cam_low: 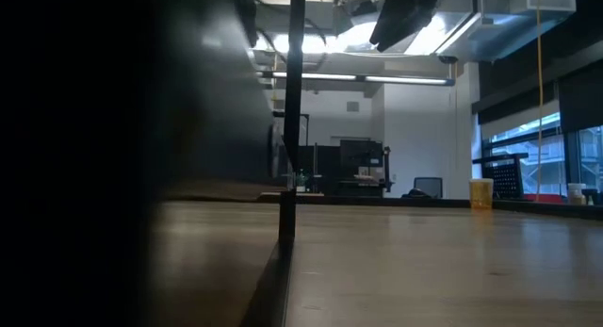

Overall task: Pick and place medicine bottles onto shelf by color
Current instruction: Put the white pill bottle on the shelf aligned with the other white pill bottle

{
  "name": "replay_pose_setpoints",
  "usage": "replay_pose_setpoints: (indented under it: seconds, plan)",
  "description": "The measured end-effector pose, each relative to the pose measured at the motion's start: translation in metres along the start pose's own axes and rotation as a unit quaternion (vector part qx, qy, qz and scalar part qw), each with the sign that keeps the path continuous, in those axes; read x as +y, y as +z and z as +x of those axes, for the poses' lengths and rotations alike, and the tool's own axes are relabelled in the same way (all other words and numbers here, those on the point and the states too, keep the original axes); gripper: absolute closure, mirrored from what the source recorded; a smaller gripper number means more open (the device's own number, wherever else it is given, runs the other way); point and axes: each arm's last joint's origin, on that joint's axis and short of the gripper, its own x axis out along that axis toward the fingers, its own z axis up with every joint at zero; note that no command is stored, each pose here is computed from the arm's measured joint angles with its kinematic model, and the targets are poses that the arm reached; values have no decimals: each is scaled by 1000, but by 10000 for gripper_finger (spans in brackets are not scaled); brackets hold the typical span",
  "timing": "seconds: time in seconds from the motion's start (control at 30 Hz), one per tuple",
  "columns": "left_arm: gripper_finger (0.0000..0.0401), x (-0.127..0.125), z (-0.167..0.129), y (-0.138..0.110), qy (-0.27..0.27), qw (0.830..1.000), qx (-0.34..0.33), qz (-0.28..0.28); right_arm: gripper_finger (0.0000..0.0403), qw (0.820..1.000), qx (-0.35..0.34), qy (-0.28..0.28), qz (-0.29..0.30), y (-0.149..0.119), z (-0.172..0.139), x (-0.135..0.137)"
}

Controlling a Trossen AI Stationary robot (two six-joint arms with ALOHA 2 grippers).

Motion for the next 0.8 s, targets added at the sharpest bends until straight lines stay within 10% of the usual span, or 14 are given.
replay_pose_setpoints:
  seconds: [0.8]
  plan:
    - [220, -76, -54, -4, -59, 998, -5, 37, 146, 1000, -5, 1, 2, 1, 0, 0]
